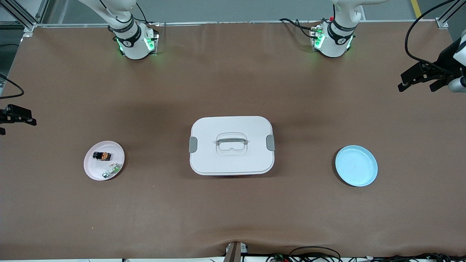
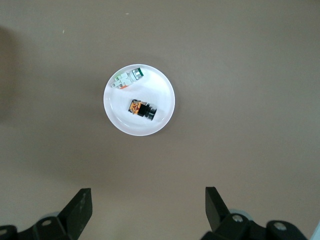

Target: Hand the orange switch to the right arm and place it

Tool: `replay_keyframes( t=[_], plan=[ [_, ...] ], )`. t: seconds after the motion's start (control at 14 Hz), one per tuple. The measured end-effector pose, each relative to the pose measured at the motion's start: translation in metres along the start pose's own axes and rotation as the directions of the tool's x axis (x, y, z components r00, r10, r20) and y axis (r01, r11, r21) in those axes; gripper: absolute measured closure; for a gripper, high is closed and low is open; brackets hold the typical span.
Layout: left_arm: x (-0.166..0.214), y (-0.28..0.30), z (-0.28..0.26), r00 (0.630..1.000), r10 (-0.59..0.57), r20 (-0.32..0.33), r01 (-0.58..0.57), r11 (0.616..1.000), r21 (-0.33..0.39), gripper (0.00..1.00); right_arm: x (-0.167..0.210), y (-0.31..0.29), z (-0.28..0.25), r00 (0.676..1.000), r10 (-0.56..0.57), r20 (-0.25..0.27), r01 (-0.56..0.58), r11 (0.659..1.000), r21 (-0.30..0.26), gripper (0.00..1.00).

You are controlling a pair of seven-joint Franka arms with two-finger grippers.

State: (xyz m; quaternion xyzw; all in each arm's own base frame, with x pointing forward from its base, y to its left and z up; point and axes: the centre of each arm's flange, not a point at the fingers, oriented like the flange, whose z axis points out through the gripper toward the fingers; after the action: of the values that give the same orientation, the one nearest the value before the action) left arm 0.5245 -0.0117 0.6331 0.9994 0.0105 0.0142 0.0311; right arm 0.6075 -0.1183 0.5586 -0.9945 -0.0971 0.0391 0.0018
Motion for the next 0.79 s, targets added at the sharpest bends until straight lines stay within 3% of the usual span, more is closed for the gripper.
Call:
replay_keyframes(
  t=[0.14,0.29,0.57,0.79],
  plan=[
    [-0.001,-0.001,0.002,1.000,-0.001,0.019,0.001,1.000,0.000,0.00,0.001,-0.020,-0.022,0.992,0.123,-0.020,-0.124,0.992,-0.009,0.00],
    [-0.003,-0.001,0.006,0.999,-0.001,0.043,0.001,1.000,0.001,0.00,-0.005,-0.025,-0.049,0.985,0.163,-0.048,-0.164,0.986,-0.013,0.00],
    [-0.002,-0.001,0.008,0.999,-0.001,0.051,0.001,1.000,0.001,0.00,-0.020,-0.025,-0.079,0.990,0.135,-0.034,-0.135,0.991,-0.011,0.00],
    [-0.002,-0.001,0.008,0.999,-0.001,0.052,0.001,1.000,0.001,0.00,-0.022,-0.034,-0.076,0.991,0.131,0.007,-0.131,0.991,0.000,0.00]
  ],
)
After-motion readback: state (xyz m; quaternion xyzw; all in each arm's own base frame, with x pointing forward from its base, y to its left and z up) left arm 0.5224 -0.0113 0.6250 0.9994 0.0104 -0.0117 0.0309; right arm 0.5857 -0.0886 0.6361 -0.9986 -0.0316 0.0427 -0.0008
